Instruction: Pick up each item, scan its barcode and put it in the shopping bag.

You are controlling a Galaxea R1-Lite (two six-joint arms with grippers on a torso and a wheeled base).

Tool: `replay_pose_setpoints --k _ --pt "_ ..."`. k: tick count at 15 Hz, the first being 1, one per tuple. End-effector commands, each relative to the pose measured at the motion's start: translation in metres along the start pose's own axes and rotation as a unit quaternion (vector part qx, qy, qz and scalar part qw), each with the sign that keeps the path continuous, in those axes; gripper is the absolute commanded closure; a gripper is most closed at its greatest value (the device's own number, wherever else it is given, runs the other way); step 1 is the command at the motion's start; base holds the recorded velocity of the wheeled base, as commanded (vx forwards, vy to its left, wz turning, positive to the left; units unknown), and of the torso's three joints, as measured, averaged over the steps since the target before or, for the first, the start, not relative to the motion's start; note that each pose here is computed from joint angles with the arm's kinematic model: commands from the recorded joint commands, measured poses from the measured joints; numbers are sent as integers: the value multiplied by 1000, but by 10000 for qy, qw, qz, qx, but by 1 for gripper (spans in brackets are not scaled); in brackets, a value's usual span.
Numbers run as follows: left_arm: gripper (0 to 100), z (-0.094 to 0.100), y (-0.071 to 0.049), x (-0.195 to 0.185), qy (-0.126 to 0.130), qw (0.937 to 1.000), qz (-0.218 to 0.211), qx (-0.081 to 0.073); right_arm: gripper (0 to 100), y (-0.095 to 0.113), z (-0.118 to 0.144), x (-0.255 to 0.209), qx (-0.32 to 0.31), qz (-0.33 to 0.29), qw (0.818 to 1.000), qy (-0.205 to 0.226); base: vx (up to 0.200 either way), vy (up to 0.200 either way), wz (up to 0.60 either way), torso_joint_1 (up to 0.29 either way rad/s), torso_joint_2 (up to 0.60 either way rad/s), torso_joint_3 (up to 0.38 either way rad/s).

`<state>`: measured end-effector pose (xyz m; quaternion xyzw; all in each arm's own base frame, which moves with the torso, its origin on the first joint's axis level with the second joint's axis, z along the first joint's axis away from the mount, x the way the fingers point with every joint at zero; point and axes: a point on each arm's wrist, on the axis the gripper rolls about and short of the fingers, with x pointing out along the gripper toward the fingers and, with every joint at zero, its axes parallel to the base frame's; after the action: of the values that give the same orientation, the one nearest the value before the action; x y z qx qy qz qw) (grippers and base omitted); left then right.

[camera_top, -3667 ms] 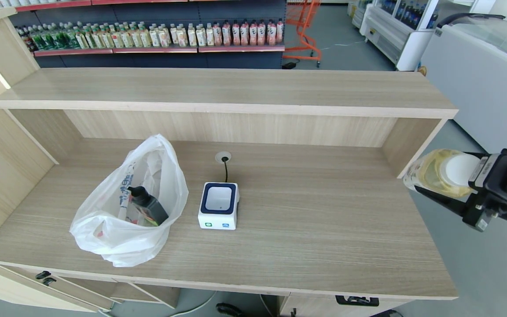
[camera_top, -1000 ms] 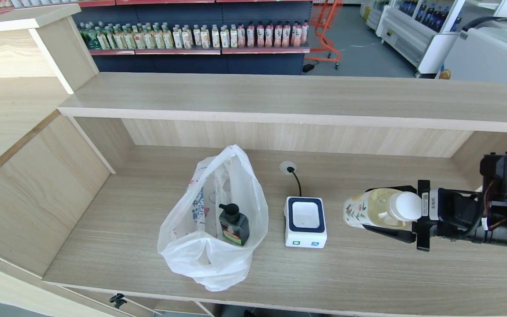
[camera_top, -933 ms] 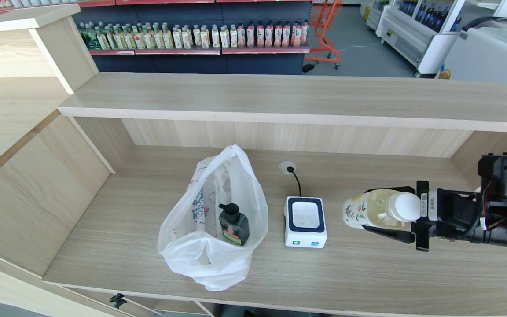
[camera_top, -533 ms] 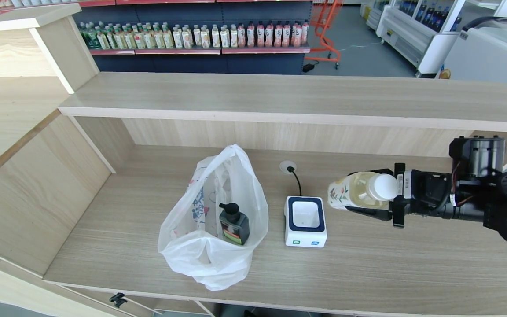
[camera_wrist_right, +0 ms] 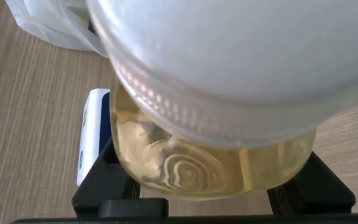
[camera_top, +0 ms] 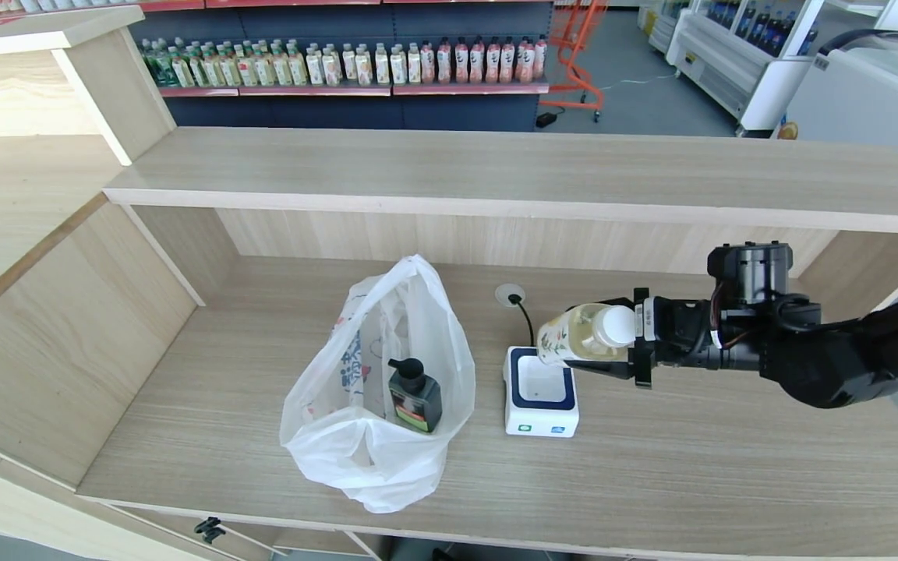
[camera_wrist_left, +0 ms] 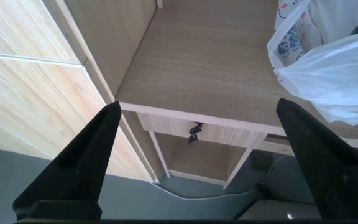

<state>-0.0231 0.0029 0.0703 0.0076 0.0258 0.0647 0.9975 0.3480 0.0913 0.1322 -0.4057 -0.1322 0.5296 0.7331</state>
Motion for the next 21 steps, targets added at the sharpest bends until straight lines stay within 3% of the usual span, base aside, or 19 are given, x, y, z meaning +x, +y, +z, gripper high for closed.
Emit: replay_pose_setpoints --k 1,8,15,17,21 --pt "0 0 0 0 -1 10000 3 2 100 7 -14 11 37 77 10000 -47 0 0 0 0 0 0" --pt "0 0 0 0 -1 10000 3 2 100 15 -24 26 -51 160 9998 -146 0 0 0 0 0 0" --pt "0 0 0 0 -1 10000 3 2 100 6 -9 18 -20 11 9998 -185 0 0 0 0 0 0" --pt "0 0 0 0 -1 10000 3 2 100 -9 11 -3 611 -253 9976 -199 0 0 0 0 0 0" --pt "0 0 0 0 -1 10000 3 2 100 -32 56 -57 2186 -994 9704 -259 0 0 0 0 0 0"
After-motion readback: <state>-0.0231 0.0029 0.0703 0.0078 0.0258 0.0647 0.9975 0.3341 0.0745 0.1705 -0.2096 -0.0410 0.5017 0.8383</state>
